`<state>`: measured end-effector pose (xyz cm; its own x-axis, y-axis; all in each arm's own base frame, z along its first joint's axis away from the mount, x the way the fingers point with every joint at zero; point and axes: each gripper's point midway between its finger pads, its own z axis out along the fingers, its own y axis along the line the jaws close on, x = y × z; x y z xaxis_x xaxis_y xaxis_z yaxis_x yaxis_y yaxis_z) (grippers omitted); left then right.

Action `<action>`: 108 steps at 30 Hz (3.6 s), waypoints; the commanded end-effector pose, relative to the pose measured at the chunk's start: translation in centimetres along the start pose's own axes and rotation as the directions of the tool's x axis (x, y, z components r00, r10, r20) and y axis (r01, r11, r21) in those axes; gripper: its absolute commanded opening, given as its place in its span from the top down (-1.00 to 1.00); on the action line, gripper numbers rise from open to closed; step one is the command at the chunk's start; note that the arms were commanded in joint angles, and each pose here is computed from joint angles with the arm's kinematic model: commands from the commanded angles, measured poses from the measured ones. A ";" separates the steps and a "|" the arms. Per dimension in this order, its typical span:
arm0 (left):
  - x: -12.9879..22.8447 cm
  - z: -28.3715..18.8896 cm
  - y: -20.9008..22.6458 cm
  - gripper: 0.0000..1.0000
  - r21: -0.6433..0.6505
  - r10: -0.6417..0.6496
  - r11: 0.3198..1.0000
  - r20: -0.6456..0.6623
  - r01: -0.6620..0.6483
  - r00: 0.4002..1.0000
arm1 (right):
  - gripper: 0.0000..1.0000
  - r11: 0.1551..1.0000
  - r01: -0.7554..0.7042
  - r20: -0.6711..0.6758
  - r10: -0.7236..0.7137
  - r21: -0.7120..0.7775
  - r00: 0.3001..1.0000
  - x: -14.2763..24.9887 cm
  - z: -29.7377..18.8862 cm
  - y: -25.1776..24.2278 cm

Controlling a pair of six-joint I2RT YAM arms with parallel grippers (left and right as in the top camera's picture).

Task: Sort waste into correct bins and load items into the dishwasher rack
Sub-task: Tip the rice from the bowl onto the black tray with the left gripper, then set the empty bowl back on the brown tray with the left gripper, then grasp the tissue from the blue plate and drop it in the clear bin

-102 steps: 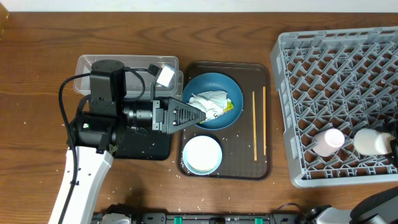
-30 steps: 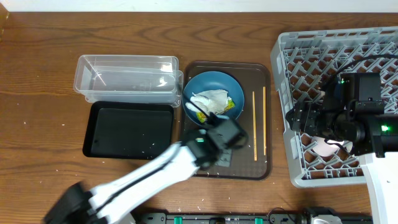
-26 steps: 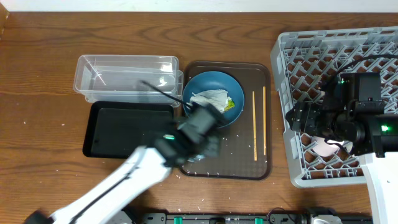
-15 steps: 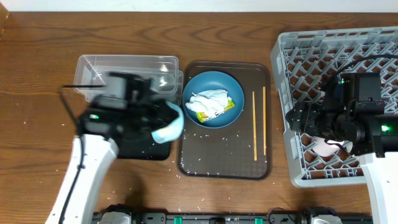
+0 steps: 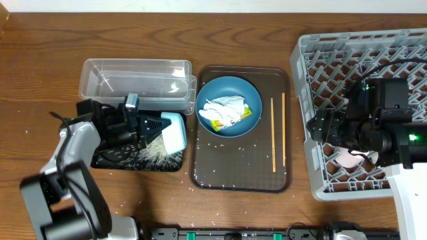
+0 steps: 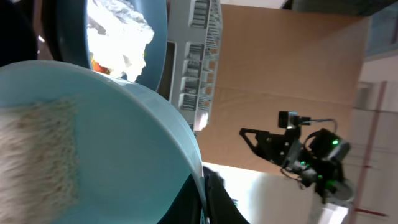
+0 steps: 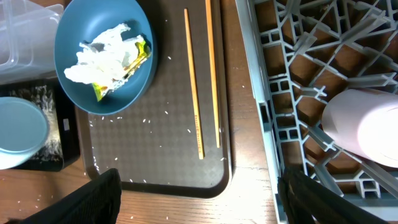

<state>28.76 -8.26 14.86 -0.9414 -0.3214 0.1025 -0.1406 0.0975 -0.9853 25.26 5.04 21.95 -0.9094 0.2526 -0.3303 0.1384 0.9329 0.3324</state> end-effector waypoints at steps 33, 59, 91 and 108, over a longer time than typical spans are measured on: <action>-1.8 -3.1 0.2 0.88 -0.040 0.120 0.992 0.110 -0.116 0.987 | -0.61 1.000 -0.002 -0.018 0.002 0.006 1.000 0.5 0.2 0.1; 9.8 5.1 -2.2 0.87 -0.684 0.571 0.402 -0.333 -0.609 0.751 | -0.67 1.000 0.000 -0.012 0.000 0.004 1.000 0.4 0.2 0.1; 4.7 16.5 -1.9 -0.41 -0.741 0.756 0.014 -0.432 -0.672 0.492 | -0.70 1.000 0.001 -0.008 -0.001 0.007 1.000 0.3 0.2 0.1; 0.5 19.7 9.1 -0.33 -0.656 0.604 -0.003 -0.603 -0.755 0.521 | -0.70 1.000 -0.004 -0.029 0.005 0.013 1.000 0.7 1.3 -0.4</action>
<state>33.09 -25.64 3.67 -0.7691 0.4365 -0.4669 0.4835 0.8751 0.0217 25.23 4.98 21.16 -0.9124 0.2563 -0.3191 0.1473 0.9330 0.3283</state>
